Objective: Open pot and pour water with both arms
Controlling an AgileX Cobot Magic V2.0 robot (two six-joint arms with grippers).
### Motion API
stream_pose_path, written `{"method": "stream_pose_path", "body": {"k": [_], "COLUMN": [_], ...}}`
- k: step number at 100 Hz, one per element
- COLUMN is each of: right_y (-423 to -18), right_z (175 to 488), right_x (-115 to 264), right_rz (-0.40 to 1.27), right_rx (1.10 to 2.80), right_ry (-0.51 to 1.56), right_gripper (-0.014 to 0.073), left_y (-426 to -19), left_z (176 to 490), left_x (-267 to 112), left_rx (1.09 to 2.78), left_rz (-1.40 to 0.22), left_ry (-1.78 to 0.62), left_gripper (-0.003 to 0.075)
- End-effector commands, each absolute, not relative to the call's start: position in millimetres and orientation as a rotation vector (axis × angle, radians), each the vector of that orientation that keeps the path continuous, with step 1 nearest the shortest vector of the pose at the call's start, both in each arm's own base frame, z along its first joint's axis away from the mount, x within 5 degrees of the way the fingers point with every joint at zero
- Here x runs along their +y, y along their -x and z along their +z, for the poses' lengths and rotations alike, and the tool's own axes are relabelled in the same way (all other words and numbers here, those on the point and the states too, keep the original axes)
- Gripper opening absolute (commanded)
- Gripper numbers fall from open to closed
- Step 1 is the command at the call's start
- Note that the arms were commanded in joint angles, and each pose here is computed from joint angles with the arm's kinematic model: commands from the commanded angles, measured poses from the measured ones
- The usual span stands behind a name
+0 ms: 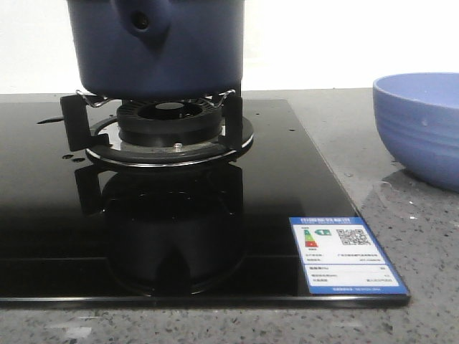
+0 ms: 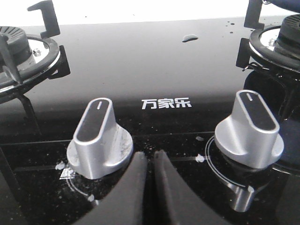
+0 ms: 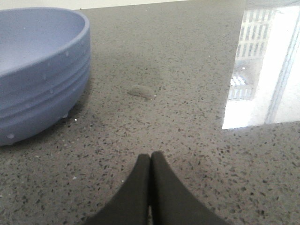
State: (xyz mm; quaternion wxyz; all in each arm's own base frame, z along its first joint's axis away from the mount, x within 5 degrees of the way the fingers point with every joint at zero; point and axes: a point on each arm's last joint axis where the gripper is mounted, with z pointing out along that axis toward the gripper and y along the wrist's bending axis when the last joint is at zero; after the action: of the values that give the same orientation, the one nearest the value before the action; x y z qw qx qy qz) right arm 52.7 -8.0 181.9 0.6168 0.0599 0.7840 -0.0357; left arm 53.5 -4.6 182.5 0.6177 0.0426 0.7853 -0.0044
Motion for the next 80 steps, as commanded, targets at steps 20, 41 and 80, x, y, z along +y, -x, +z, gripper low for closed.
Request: {"method": "stream_pose_path", "body": {"k": [20,41,80], "right_y": [-52.6,-52.6,-53.1], "right_z": [174.9,174.9,176.6], "right_x": [-8.6,-8.6,-8.6], "right_rz": [-0.102,-0.102,-0.104], "right_rx": [1.803,1.803,1.783], "right_ry": [-0.13,-0.13,-0.125], "right_gripper": [-0.0063,-0.0063,-0.0063], "left_y": [-53.7,-53.7,-53.7], "left_z": [178.2,178.2,178.2], "left_x": [-4.0,-4.0,-4.0], "left_rx": [1.767,1.767,1.767], "left_rz": [-0.01,-0.01,-0.01], "left_ry": [-0.081,-0.081,-0.081], "left_gripper": [-0.002,-0.002,-0.002]}}
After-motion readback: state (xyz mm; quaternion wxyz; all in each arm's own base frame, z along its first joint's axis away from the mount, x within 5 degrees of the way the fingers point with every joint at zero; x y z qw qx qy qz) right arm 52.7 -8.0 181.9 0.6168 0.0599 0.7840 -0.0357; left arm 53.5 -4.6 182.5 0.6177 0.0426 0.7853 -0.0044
